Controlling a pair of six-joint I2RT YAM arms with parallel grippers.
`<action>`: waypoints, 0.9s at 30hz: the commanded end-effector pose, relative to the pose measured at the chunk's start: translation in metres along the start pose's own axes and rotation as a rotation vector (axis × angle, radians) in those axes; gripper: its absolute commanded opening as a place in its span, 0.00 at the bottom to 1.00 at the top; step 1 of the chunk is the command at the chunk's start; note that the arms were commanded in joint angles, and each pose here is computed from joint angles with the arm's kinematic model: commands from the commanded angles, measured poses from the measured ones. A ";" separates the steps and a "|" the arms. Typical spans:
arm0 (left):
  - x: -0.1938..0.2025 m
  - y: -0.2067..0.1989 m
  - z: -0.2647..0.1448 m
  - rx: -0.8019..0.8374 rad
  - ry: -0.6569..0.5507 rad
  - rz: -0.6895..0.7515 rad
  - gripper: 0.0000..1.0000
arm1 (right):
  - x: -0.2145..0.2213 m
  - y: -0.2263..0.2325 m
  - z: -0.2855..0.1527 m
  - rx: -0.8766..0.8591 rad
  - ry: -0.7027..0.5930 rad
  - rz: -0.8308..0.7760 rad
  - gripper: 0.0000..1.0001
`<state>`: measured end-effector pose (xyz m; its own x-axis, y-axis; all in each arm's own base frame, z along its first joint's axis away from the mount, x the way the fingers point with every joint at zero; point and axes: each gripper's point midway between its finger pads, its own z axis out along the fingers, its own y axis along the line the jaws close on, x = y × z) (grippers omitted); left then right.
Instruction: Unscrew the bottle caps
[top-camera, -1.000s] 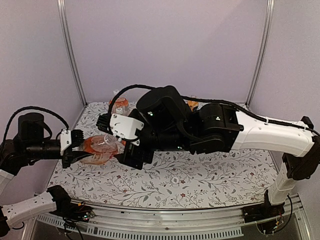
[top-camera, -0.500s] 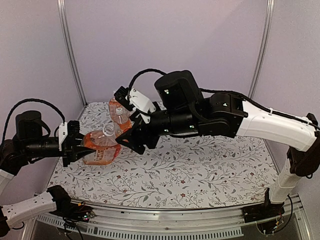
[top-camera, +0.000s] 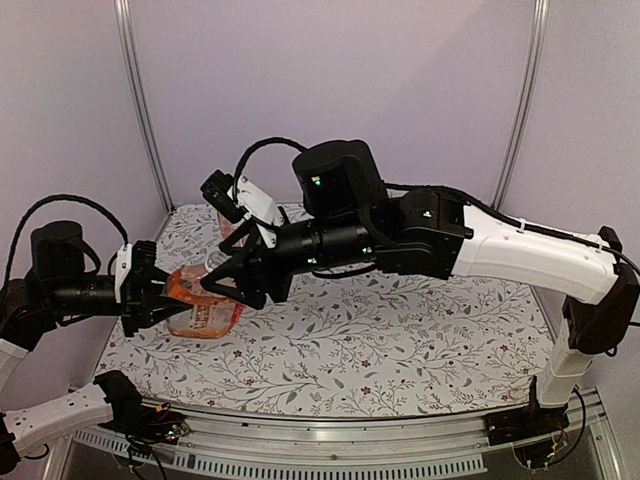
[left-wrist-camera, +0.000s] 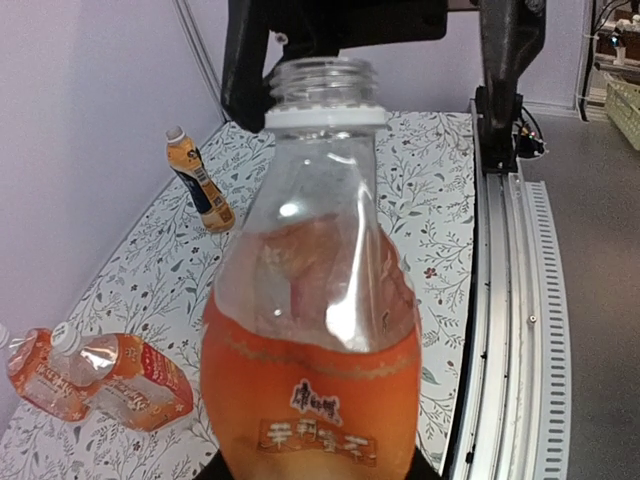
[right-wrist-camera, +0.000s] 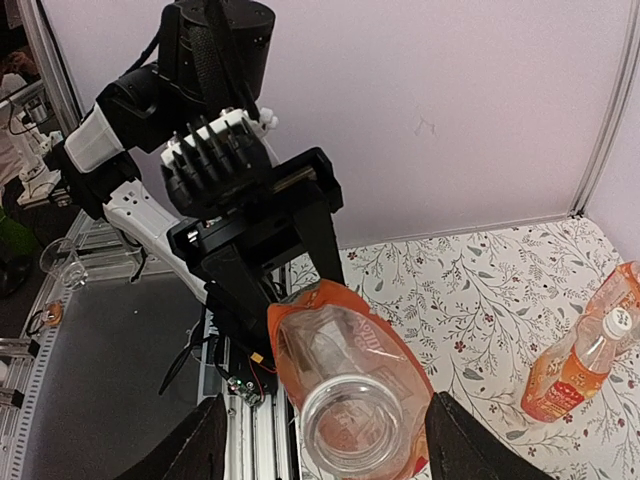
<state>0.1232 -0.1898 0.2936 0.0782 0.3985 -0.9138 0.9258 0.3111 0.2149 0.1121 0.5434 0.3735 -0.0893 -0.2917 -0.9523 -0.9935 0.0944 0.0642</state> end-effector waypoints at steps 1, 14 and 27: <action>-0.017 -0.004 -0.006 0.023 -0.059 0.007 0.02 | -0.004 0.003 0.008 -0.026 -0.011 -0.002 0.67; -0.018 -0.014 -0.008 0.081 -0.069 -0.009 0.17 | 0.001 0.011 0.009 -0.081 0.001 0.015 0.00; 0.029 0.056 -0.015 -0.374 -0.085 -0.245 1.00 | 0.085 -0.149 -0.119 0.779 0.224 0.261 0.00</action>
<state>0.1406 -0.1705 0.2919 0.0072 0.3055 -0.9521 0.8539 0.4936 0.1649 0.1765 0.4886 0.3224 -0.2764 -0.3960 -0.8757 -0.8938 0.4408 0.0828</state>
